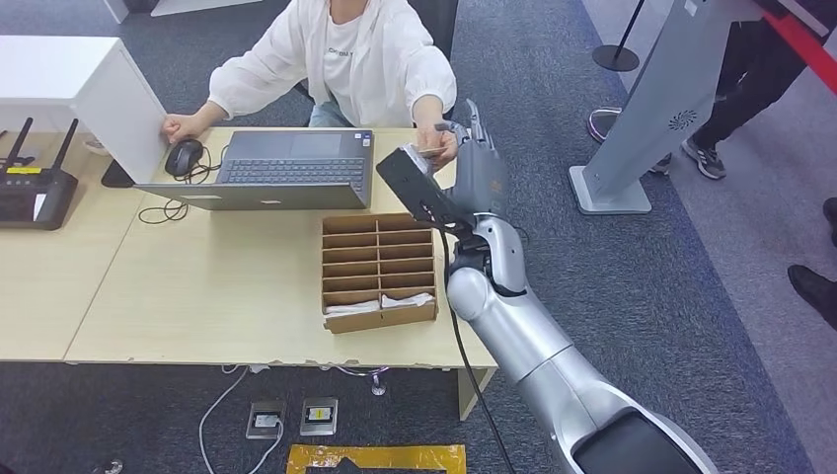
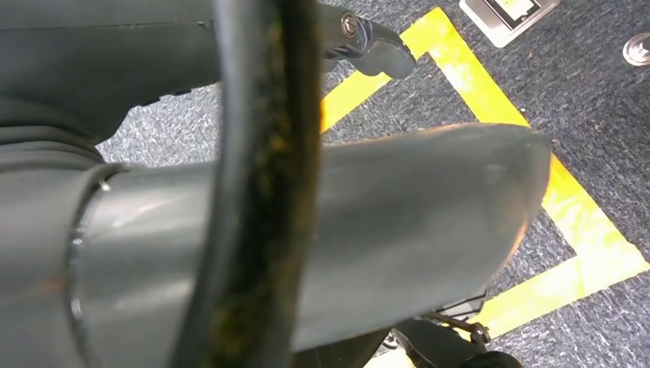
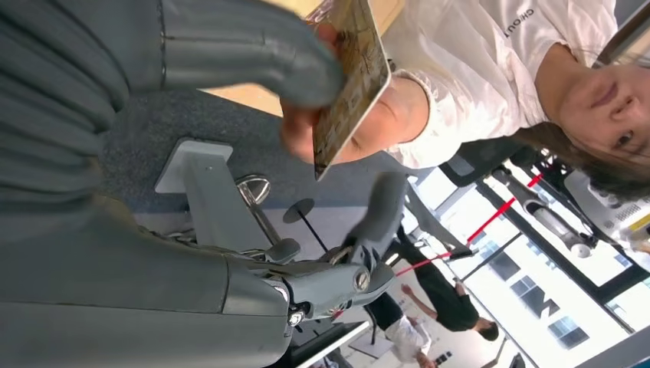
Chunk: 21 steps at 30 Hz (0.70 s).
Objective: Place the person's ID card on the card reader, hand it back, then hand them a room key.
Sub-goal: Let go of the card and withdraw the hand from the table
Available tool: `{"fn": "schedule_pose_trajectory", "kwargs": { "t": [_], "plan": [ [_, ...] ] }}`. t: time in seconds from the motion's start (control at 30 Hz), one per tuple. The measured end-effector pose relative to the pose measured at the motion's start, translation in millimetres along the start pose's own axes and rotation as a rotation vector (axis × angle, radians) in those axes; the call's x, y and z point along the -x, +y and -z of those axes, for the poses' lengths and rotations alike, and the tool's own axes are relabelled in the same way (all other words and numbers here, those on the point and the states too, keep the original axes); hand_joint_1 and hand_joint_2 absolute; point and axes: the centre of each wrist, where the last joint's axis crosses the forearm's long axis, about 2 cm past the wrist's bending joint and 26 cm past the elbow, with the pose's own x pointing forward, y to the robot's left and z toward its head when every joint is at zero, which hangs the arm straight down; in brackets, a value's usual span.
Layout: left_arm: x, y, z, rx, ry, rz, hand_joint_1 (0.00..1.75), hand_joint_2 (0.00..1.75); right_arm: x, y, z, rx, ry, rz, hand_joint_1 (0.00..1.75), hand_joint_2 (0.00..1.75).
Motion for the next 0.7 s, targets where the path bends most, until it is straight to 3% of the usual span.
{"fn": "schedule_pose_trajectory", "kwargs": {
  "t": [0.07,0.33,0.57,0.7],
  "plan": [
    [0,0,0,0.0,0.001,0.0,0.0,0.0,0,1,-1,0.002,-0.004,-0.004,0.0,1.75],
    [1,-1,-1,0.001,0.012,0.0,0.0,0.0,-4,2,-6,0.041,-0.12,-0.118,0.0,1.75],
    [8,-4,-4,-0.003,0.032,-0.007,0.0,0.0,-8,-4,-21,0.154,-0.212,-0.088,0.0,1.75],
    [14,-8,-7,-0.005,0.047,-0.018,0.0,0.0,-5,-5,-44,0.222,-0.148,0.004,0.0,0.0]
  ]
}}
